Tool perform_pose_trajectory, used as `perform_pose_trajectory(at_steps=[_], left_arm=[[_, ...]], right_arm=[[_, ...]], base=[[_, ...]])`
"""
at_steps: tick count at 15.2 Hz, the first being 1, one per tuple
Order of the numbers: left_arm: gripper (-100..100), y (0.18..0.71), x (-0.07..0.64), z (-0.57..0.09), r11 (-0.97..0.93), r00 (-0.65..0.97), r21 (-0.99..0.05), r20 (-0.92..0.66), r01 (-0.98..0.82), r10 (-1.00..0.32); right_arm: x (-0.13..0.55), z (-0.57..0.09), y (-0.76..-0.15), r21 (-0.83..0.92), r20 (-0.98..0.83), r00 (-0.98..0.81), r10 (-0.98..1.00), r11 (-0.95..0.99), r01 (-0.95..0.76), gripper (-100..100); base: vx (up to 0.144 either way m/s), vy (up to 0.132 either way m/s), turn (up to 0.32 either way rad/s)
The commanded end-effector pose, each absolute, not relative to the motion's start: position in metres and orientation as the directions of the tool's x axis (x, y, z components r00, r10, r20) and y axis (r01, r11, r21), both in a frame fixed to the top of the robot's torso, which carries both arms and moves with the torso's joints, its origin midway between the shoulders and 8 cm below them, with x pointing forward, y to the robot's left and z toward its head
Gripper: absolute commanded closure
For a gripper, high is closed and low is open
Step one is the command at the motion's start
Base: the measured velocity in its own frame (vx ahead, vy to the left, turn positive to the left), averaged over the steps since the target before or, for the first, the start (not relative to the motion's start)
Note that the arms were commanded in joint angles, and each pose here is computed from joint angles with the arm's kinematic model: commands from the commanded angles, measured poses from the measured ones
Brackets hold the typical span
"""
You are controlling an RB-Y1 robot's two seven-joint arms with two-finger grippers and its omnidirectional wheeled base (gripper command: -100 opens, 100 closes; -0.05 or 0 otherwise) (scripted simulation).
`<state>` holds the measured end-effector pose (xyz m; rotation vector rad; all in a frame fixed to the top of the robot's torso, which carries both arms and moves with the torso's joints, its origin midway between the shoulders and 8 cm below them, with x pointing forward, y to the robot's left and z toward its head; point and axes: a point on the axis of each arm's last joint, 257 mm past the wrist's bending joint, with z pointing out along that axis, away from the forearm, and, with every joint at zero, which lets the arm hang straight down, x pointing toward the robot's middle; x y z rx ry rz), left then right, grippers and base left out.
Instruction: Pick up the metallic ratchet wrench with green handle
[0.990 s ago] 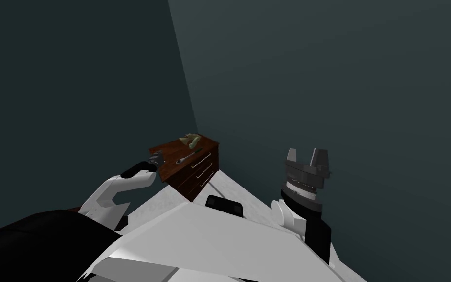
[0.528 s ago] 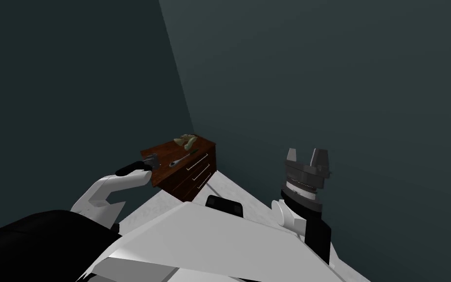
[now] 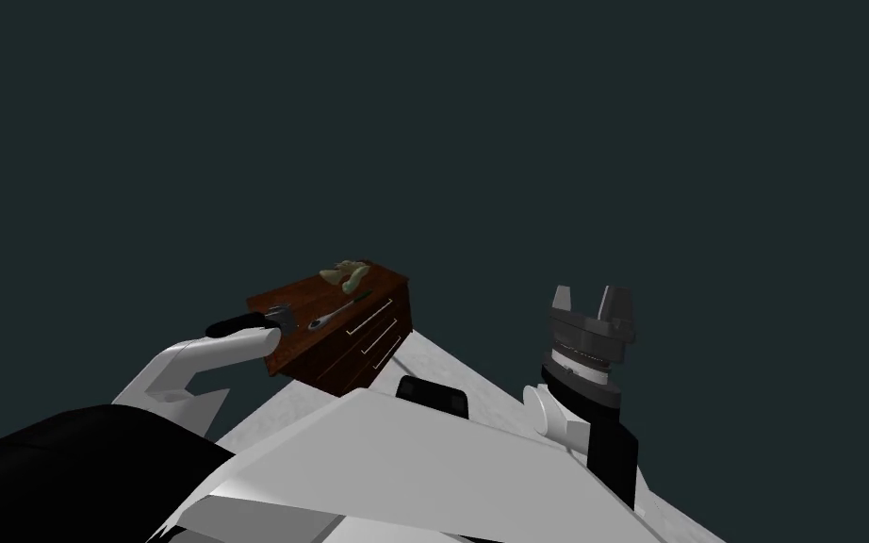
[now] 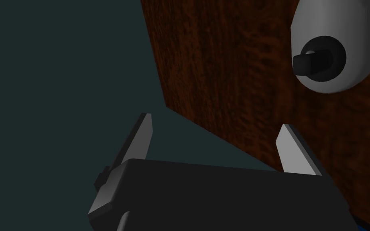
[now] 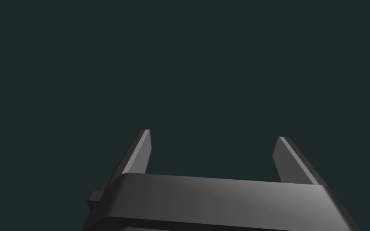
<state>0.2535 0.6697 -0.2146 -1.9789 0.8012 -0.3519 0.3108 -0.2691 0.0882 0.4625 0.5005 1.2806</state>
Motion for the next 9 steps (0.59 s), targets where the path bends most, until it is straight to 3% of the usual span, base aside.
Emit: perform_pose_trajectory(at_steps=[1, 9], left_arm=[[-100, 0.676, 0.243, -0.218, -0.391, 0.77, -0.834, -0.063, -0.391, -0.635], [-100, 0.688, 0.204, -0.236, -0.531, 0.837, -0.756, -0.039, -0.382, -0.546]], right_arm=[[0.311, 0.088, -0.269, 0.585, -0.095, 0.209, 0.973, 0.225, -0.78, 0], [0.311, 0.088, -0.269, 0.585, -0.095, 0.209, 0.973, 0.225, -0.78, 0]], base=[[0.071, -0.046, -0.162], [0.058, -0.032, -0.076]])
